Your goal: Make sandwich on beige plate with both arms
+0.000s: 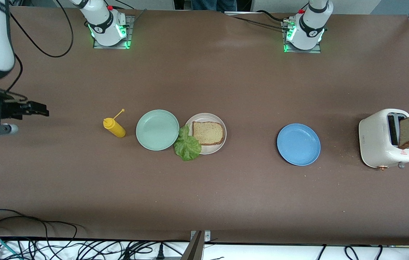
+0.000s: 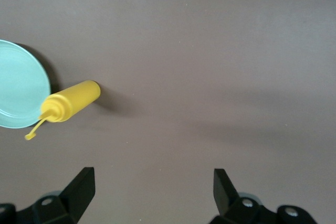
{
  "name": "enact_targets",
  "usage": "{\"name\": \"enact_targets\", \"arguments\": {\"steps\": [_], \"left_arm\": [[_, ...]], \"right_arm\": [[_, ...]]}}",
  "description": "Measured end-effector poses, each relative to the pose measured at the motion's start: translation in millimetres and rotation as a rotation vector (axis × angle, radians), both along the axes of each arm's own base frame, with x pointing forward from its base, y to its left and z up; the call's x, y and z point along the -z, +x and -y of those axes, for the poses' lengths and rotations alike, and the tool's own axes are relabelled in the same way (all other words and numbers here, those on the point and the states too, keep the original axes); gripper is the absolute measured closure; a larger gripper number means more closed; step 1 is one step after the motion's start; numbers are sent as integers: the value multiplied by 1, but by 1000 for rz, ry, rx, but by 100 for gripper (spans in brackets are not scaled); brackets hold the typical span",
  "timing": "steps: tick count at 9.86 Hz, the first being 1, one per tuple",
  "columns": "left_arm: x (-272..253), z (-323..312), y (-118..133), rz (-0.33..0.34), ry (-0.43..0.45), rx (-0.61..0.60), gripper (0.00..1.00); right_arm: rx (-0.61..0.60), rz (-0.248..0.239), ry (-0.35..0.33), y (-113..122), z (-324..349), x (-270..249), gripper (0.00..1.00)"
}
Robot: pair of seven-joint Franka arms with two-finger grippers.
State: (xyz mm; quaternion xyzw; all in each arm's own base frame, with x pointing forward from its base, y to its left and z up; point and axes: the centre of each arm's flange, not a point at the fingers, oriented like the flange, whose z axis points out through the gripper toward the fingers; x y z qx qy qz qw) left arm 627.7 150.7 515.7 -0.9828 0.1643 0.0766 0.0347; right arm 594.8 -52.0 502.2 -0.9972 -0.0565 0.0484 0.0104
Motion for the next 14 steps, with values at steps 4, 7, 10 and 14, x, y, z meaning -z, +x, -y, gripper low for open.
{"name": "enact_targets", "arguments": {"steps": [4, 7, 10, 14], "left_arm": [[10, 45, -5, -70, -292, -53, 91], [36, 174, 10, -184, -538, -137, 91], [87, 259, 18, -321, -747, -116, 91], [127, 350, 26, -333, -849, -161, 91]], "right_arm": [[89, 95, 6, -39, 49, -59, 0], [107, 81, 8, -44, 58, -53, 0], [61, 94, -17, -40, 34, -63, 0], [28, 106, -41, -36, 9, -71, 0]]}}
